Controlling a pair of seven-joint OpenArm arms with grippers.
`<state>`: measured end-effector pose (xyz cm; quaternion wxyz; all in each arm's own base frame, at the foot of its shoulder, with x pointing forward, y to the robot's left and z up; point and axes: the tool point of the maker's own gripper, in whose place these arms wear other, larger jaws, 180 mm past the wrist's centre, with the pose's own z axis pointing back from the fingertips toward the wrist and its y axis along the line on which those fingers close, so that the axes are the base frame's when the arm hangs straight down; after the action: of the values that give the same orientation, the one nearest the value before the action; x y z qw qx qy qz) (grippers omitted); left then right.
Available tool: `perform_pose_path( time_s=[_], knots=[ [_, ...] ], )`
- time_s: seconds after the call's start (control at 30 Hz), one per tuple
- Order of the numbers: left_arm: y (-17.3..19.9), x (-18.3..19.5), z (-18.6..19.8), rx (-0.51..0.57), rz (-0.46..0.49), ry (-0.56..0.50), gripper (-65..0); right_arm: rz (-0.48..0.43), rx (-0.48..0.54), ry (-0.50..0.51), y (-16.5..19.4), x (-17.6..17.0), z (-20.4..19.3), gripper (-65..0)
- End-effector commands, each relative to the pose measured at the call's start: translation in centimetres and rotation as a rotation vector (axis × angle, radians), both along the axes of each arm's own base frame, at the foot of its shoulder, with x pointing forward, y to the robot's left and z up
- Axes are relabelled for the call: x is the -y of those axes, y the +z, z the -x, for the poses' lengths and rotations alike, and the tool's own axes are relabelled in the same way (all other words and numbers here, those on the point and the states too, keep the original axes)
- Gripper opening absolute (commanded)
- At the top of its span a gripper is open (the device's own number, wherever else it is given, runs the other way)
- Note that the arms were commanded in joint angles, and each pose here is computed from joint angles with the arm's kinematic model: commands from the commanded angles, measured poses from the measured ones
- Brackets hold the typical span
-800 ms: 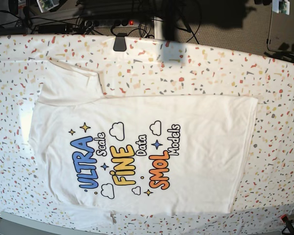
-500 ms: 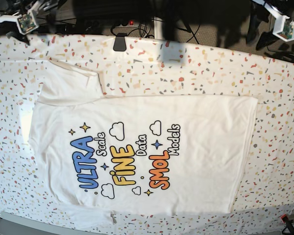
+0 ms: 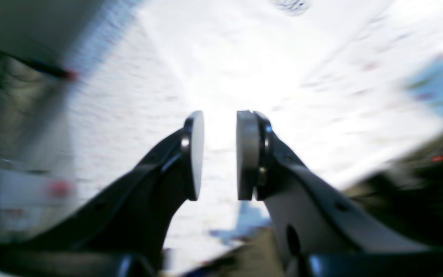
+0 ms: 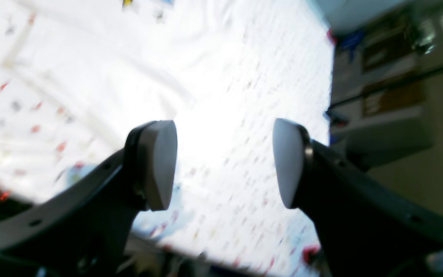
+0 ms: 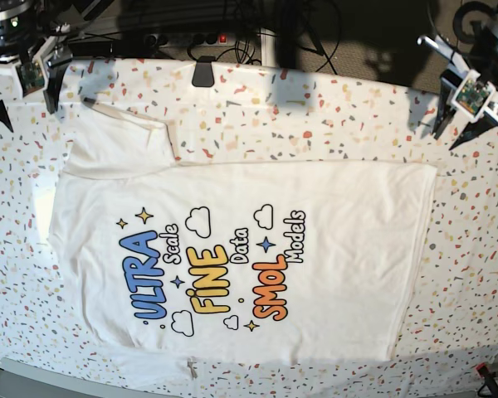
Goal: Fold the T-shirt properly
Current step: 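Move both grippers from rest toward the white T-shirt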
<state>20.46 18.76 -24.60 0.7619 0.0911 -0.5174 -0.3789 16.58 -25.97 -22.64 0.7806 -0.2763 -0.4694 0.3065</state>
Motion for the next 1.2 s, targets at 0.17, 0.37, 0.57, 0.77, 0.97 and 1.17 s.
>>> perform_pose_path(
  time_s=[0.17, 0.37, 0.57, 0.77, 0.97, 1.17],
  knots=[
    [-0.2, -2.3, -1.6, -0.005, -0.342, -0.205, -50.6, 0.150, -0.125, 0.140, -1.3, -1.1, 0.8, -25.9],
    [-1.9, -2.1, -0.6, -0.095, -0.464, -0.474, -50.7, 0.207, -0.280, 0.378, -3.7, -3.7, 2.4, -25.9],
    [-2.6, -3.6, -1.6, -0.072, -0.508, -0.518, -50.7, 0.219, -0.318, 0.412, -4.4, -4.2, 3.1, -25.9],
    [-1.9, -4.4, -3.4, -0.013, -0.510, -0.518, -52.6, 0.200, -0.317, 0.391, -4.5, -4.2, 3.4, -25.9],
    [-2.5, -3.8, -3.9, 0.002, -0.448, -0.553, -52.5, 0.192, -0.317, 0.380, -4.6, -4.2, 3.5, -25.9],
    [-7.9, -5.1, -5.8, -0.117, -0.415, -0.493, -50.0, 0.121, -0.311, 0.377, -4.5, -4.9, 3.5, -25.8]
  ],
)
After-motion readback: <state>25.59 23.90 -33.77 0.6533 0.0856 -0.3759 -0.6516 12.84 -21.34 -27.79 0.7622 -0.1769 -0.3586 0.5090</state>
